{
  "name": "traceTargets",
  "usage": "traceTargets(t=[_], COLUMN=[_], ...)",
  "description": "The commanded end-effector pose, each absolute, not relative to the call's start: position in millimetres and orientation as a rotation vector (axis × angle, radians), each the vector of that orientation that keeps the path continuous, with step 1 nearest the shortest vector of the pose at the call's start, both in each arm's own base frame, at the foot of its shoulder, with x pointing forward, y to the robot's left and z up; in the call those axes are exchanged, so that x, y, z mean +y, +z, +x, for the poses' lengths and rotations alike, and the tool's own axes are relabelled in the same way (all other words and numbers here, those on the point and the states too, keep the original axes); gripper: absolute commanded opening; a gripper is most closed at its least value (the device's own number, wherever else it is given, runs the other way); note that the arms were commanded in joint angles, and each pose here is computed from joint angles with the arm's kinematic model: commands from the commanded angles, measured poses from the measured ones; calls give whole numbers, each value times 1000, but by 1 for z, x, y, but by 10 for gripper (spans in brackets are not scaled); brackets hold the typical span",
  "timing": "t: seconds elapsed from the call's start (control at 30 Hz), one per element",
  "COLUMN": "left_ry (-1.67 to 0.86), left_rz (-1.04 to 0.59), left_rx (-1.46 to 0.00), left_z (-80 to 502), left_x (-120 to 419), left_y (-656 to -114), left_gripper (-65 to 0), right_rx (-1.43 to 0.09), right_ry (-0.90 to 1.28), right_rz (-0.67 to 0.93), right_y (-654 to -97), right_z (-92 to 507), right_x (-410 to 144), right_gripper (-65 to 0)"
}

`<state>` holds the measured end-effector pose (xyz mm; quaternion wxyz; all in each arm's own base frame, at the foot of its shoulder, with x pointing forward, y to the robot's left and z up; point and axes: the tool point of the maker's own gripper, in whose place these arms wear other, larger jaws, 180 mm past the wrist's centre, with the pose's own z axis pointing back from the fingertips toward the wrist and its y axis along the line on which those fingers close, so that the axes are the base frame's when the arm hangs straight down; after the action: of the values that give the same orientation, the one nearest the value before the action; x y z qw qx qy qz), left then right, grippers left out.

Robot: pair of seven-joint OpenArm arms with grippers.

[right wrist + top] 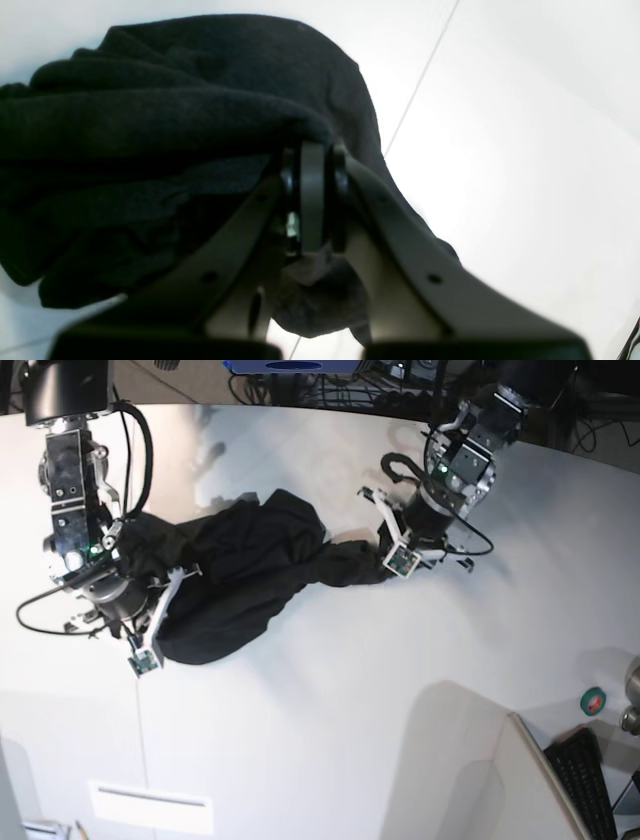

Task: Layout the t-shirt on the table in an organized manner, then fold the t-shirt properly
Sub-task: 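Grasp a shirt edge with the left gripper and pull it away from the right gripper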

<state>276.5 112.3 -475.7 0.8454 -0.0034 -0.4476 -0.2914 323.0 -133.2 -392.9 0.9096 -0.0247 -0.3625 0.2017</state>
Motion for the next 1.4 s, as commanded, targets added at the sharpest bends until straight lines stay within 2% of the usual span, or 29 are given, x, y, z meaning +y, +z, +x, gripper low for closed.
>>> traceTargets(t=[0.0,0.13,0.23,0.33,0.5,0.57,0.73,0.9,1.2,1.37], left_ry=[-612,-590,-566,-485,-69,17,20,22,65,76], left_rz=[14,8,-22,-15,-1,18,16,31,92,109], left_rx=[-951,-877,-811,-813,-817,-790,-772,-926,-849,-834], left_z=[281,264,229,221,241,239,203,248,241,235], left_x=[120,121,116,124,170,188,189,194,221,228], left_y=[-475,-500,-518,-516,-521,-531,-529,-496,-549,-560], left_gripper=[-535,-540,-540,-538,-541,-543,-543,-543,-536,-541], right_rx=[-796,-773,-778,-784,-841,-842,-839,-827,-761,-761], right_ry=[421,483,500,499,500,500,500,496,484,484], right_rz=[-52,-22,-7,-1,18,18,18,16,14,16], right_y=[-381,-390,-388,-388,-382,-381,-382,-387,-410,-410], right_z=[332,316,306,305,309,309,309,312,309,309], right_x=[-131,-111,-103,-102,-96,-96,-96,-98,-105,-104], right_gripper=[-650,-650,-650,-650,-650,-650,-650,-650,-650,-650])
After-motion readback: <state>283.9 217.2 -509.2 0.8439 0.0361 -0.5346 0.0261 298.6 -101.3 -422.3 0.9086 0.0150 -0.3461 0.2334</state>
